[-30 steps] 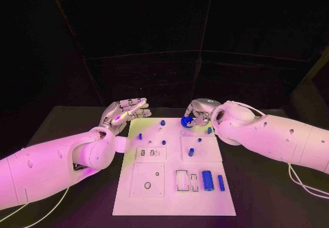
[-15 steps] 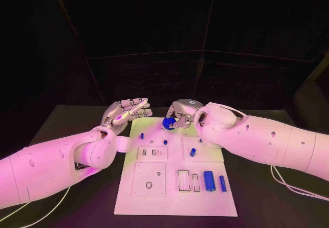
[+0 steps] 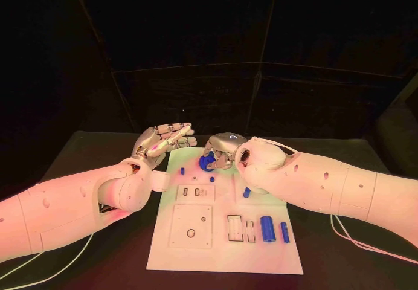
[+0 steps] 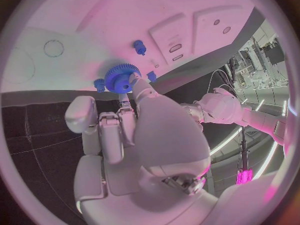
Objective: Assemble the parts on the task board
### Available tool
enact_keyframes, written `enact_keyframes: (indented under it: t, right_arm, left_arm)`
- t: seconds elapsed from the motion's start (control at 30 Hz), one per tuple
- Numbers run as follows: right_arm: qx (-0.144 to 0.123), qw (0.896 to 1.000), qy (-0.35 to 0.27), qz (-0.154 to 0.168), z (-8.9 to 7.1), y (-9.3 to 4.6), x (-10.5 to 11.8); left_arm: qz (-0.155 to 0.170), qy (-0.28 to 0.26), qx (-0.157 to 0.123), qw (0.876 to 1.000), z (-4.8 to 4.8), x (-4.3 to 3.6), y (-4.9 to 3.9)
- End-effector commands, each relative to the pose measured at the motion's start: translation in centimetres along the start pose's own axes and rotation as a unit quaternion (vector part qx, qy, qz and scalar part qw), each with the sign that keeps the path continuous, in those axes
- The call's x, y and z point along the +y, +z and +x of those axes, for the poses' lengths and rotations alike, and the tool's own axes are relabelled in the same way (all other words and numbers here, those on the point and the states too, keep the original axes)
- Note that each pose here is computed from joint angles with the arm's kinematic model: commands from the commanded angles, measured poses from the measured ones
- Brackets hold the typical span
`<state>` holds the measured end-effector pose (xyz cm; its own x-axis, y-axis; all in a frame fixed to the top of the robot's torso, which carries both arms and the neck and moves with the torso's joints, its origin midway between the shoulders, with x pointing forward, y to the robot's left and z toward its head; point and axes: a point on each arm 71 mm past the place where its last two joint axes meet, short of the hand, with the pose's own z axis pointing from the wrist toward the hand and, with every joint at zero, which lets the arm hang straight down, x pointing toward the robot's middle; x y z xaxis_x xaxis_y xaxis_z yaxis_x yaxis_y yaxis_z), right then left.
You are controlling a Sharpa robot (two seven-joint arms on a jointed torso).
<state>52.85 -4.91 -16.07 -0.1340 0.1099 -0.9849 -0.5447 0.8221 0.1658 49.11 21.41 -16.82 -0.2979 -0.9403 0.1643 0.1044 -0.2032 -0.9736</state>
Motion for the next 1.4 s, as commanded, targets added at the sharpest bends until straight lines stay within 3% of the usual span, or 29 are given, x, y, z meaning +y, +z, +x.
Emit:
enact_keyframes:
  t: [0.03, 0.97, 1.4]
  right_arm:
    - [0.004, 1.0, -0.005, -0.005, 0.2, 0.3, 0.2]
    - [-0.005, 1.0, -0.027, 0.011, 0.4, 1.1, -0.3]
    - [0.022, 0.999, -0.021, 0.025, 0.8, 1.0, -0.8]
  left_arm:
    - [0.007, -0.002, 0.005, 1.0, 0.15, -0.19, 0.08]
    - [0.006, -0.002, 0.005, 1.0, 0.2, -0.15, 0.11]
    - [0.003, -0.003, 0.006, 1.0, 0.2, -0.11, 0.1]
